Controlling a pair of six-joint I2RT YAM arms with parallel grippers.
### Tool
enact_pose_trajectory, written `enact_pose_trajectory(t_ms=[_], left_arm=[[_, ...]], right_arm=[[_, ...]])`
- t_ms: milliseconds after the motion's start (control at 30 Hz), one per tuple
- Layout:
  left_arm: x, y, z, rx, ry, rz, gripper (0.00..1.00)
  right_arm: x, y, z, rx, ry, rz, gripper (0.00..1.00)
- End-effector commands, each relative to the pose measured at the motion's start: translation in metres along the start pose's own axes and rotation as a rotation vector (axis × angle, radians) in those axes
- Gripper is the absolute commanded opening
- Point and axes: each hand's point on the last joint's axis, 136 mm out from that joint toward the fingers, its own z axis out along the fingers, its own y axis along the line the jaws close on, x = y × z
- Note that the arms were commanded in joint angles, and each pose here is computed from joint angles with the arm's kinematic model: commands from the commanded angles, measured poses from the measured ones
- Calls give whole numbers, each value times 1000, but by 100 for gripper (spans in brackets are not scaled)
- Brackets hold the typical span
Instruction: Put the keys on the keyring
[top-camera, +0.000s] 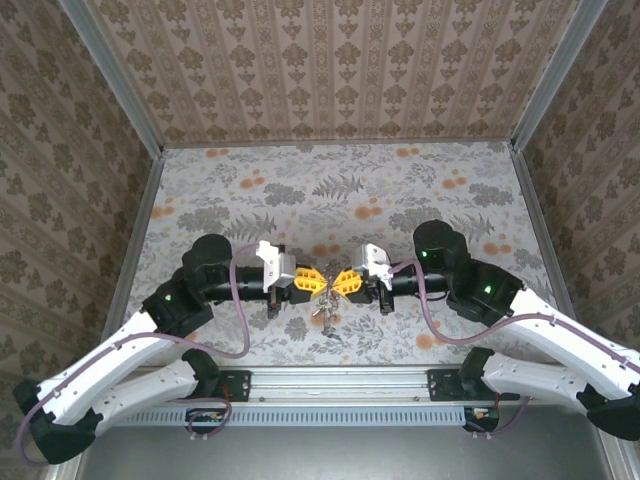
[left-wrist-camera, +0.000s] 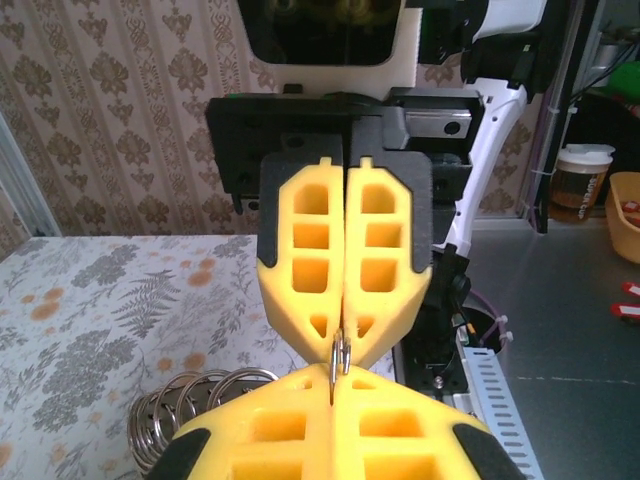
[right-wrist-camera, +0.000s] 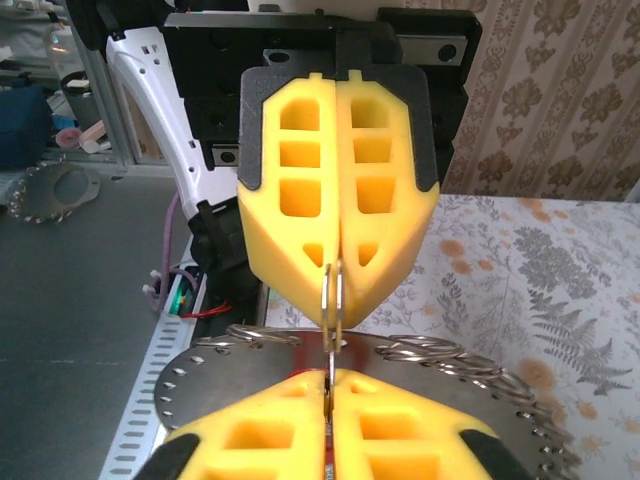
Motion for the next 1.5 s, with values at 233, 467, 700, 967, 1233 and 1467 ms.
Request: enact_pose_trajectory(t_ms=[233, 467, 700, 967, 1233, 1467], left_arm=[[-30, -7, -5, 45, -132, 46, 0], [-26, -6, -2, 48, -139, 36, 0], [-25, -5, -5, 33, -132, 36, 0], [-24, -6, -2, 50, -130, 30, 0], [-24, -6, -2, 55, -133, 30, 0], [-22, -5, -2, 45, -124, 25, 0]], right_arm=[[1, -2, 8, -15, 10, 24, 11], [-3, 0, 5, -18, -6, 16, 26], [-13, -1, -14, 66, -80, -7, 36], [-23, -1, -12, 51, -133, -16, 42], [-24, -4, 1, 21, -135, -7, 32], [-20, -7, 4, 27, -111, -4, 0]])
